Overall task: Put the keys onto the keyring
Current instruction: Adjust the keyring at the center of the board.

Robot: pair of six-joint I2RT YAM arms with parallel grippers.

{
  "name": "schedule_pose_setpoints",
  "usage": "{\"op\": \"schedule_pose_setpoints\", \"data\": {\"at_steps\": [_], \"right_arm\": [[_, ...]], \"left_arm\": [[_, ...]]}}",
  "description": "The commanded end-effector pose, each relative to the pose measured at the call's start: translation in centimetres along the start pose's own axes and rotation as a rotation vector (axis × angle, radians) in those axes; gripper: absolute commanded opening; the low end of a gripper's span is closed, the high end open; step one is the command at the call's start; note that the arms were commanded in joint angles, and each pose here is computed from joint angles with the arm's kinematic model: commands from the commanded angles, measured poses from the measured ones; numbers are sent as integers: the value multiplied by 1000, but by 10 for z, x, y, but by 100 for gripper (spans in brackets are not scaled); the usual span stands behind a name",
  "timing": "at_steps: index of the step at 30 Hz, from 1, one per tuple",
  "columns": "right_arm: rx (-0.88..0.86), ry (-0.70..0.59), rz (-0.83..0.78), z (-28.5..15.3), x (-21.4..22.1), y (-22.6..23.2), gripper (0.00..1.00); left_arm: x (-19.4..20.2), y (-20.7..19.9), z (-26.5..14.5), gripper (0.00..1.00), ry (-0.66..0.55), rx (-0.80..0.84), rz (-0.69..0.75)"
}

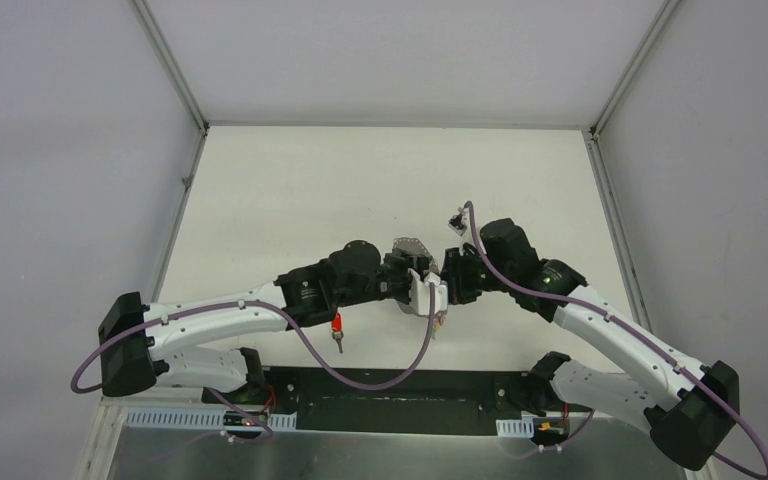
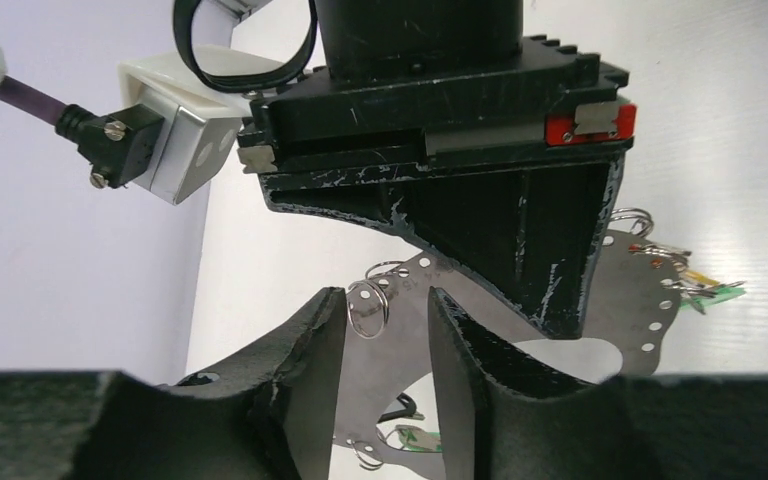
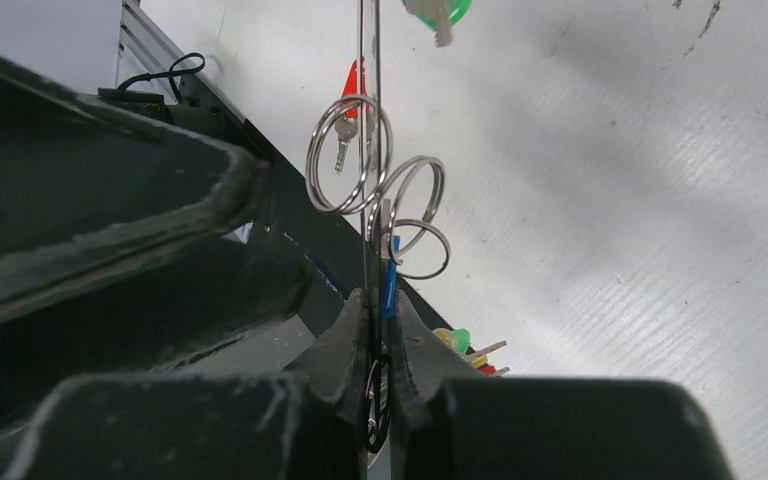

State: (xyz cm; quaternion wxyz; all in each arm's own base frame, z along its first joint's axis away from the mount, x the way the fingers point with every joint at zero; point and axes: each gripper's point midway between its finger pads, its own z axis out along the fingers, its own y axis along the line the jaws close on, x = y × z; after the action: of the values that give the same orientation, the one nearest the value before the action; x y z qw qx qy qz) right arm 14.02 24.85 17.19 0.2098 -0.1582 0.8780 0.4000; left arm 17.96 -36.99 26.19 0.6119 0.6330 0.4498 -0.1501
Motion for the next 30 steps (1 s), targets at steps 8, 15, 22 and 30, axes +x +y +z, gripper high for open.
{"op": "schedule_pose_setpoints", "data": {"at_steps": [8, 15, 22, 30], "right_arm": [[-90, -66, -40, -7, -19, 24, 0], [-87, -60, -39, -4, -20, 23, 0], [-85, -56, -40, -3, -20, 23, 0], [-88, -48, -44, -4, -19, 23, 0]], "left_arm": [[1, 21, 3, 29, 51, -98, 26], [4, 17, 5, 35, 54, -83, 29], [5, 13, 9, 33, 63, -58, 14], [8, 17, 5, 10, 95, -75, 3]]}}
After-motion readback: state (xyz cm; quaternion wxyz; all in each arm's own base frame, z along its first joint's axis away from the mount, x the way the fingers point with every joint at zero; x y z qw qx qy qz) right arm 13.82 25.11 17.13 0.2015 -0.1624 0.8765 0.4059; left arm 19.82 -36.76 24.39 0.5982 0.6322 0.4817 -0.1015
